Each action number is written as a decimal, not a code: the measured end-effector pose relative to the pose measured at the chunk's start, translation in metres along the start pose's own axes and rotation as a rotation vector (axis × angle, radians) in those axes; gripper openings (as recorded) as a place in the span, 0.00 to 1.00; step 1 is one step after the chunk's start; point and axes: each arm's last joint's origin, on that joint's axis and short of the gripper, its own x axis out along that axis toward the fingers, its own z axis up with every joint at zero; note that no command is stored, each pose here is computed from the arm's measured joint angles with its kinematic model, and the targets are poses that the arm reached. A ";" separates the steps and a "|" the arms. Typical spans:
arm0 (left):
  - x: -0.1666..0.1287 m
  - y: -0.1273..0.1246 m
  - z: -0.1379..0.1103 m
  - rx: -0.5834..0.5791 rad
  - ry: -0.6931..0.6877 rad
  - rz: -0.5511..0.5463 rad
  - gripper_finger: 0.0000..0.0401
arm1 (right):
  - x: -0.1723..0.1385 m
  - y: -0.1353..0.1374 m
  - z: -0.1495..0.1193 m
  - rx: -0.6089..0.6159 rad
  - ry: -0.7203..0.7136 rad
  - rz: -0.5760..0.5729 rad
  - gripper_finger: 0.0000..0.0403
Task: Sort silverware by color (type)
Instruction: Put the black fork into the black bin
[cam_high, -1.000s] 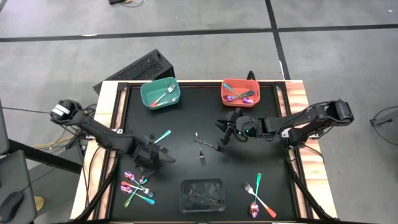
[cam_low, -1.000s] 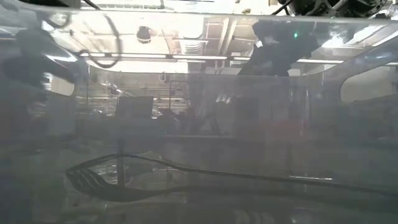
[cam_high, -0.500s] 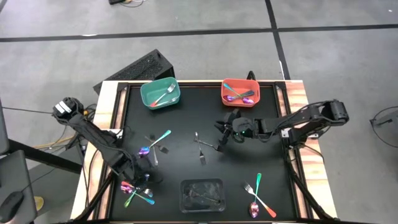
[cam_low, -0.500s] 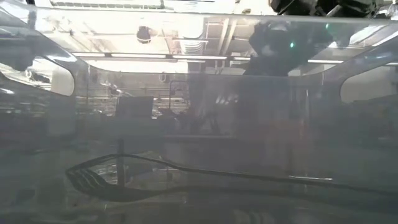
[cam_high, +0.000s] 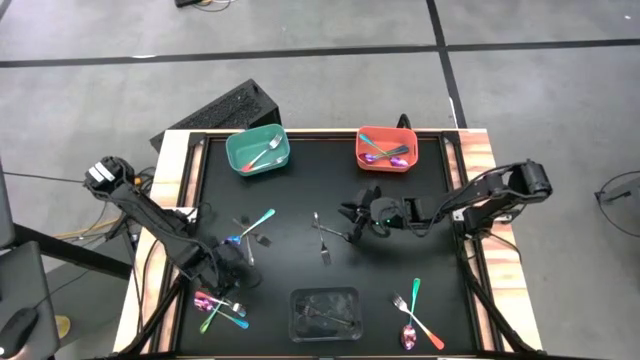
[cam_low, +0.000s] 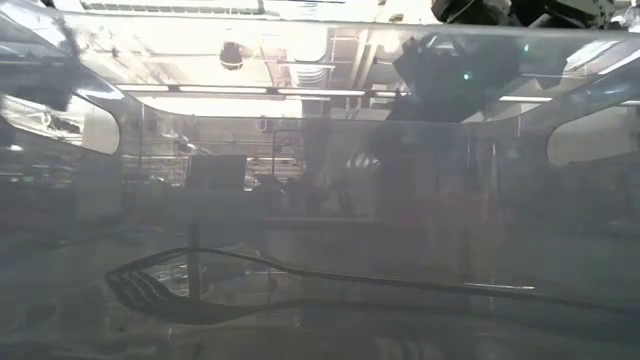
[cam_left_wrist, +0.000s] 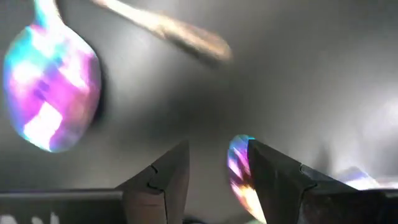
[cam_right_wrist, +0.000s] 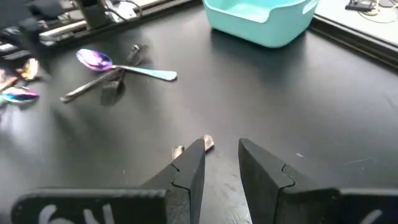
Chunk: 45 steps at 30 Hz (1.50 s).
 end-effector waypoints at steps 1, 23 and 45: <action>0.001 0.002 0.004 0.029 -0.020 0.016 0.37 | -0.001 0.002 0.000 0.001 -0.005 0.008 0.29; -0.009 0.026 0.165 0.852 -0.745 -0.091 0.37 | -0.019 0.030 -0.020 0.049 0.067 0.050 0.29; -0.008 0.049 0.180 0.642 -0.741 0.049 0.37 | 0.042 0.028 -0.048 -0.171 0.323 -0.022 0.48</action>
